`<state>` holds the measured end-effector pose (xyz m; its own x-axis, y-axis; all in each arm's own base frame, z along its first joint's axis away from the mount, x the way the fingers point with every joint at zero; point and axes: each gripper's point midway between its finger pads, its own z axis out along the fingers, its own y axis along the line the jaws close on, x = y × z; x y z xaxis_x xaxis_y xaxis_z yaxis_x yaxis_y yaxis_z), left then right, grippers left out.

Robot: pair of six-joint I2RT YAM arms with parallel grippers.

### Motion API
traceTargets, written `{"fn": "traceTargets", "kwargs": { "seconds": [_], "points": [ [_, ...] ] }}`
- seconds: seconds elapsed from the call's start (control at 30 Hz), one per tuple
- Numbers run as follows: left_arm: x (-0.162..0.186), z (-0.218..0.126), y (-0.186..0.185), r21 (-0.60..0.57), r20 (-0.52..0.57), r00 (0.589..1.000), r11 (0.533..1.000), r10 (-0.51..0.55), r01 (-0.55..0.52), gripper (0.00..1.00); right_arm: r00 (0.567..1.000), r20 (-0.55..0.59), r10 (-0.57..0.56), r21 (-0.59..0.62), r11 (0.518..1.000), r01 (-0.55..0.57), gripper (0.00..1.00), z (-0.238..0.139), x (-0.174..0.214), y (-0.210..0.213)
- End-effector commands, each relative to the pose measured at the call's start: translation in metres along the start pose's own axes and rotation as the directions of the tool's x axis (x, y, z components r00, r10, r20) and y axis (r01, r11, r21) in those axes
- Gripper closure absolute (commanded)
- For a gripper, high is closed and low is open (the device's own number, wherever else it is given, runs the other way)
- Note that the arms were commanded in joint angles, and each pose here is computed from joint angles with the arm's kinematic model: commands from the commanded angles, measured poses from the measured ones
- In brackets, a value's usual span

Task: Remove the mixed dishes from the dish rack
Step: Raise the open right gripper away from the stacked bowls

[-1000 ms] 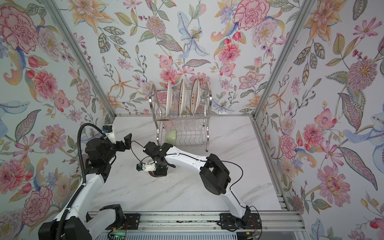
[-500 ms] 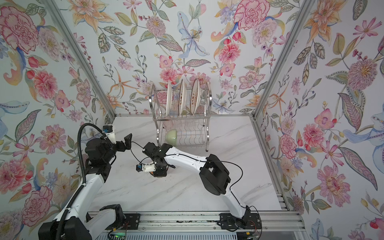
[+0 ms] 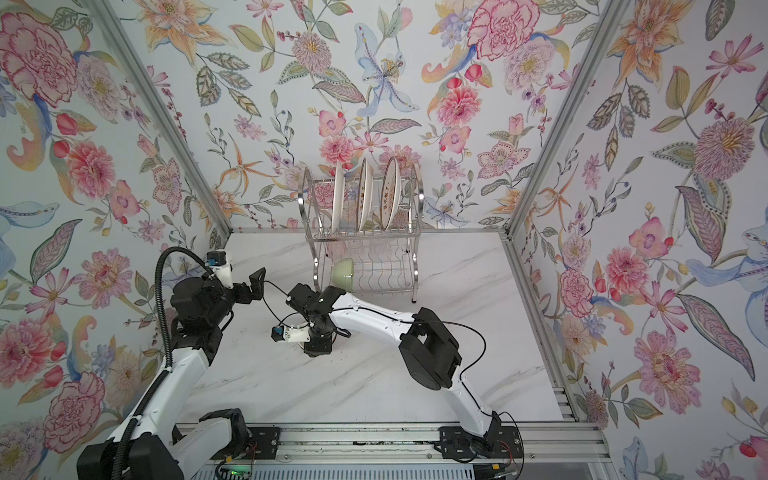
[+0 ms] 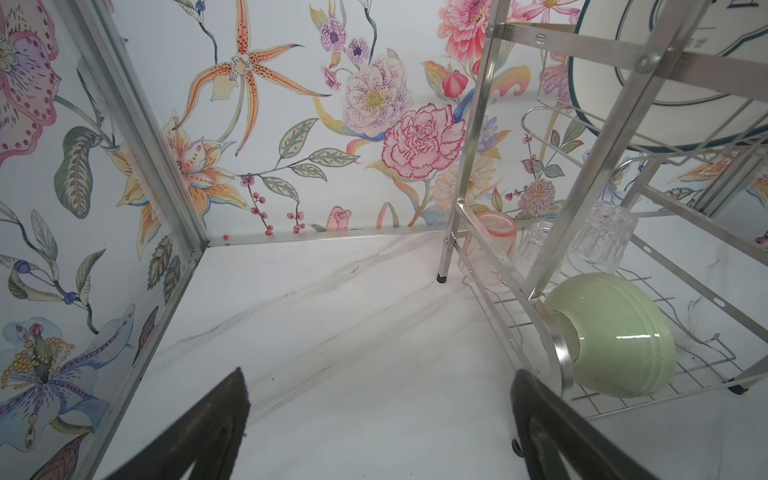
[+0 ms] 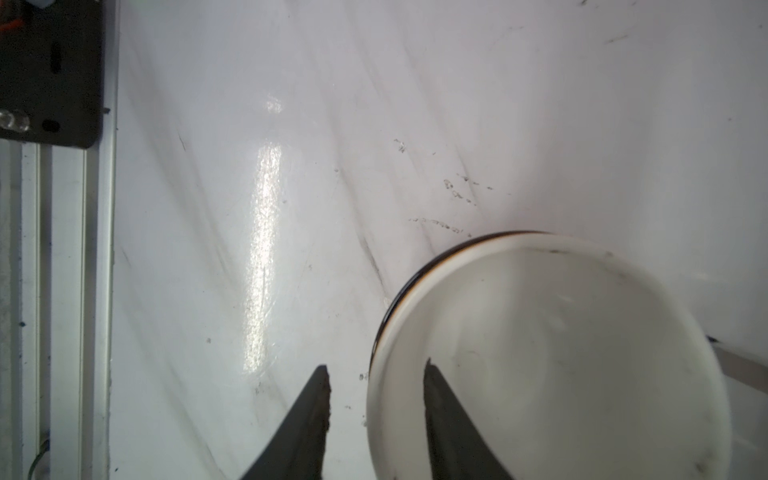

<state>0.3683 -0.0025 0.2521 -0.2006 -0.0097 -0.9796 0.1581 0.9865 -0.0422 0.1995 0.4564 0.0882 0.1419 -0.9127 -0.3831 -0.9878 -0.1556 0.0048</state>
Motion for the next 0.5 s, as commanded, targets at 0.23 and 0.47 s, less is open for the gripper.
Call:
{"fn": "traceTargets", "kwargs": {
  "seconds": [0.23, 0.47],
  "points": [
    [-0.021, -0.007, -0.008, 0.052, 0.089, 0.996, 0.999, -0.009, 0.005, 0.01, 0.985, 0.168, 0.036, 0.046, 0.998, -0.044, 0.56, -0.036, -0.025, -0.004],
    [-0.041, -0.017, -0.018, 0.089, 0.146, 0.989, 0.995, 0.024, -0.037, 0.01, 0.927, 0.364, 0.091, 0.110, 0.984, -0.140, 0.54, -0.072, -0.035, -0.022]
  ]
}}
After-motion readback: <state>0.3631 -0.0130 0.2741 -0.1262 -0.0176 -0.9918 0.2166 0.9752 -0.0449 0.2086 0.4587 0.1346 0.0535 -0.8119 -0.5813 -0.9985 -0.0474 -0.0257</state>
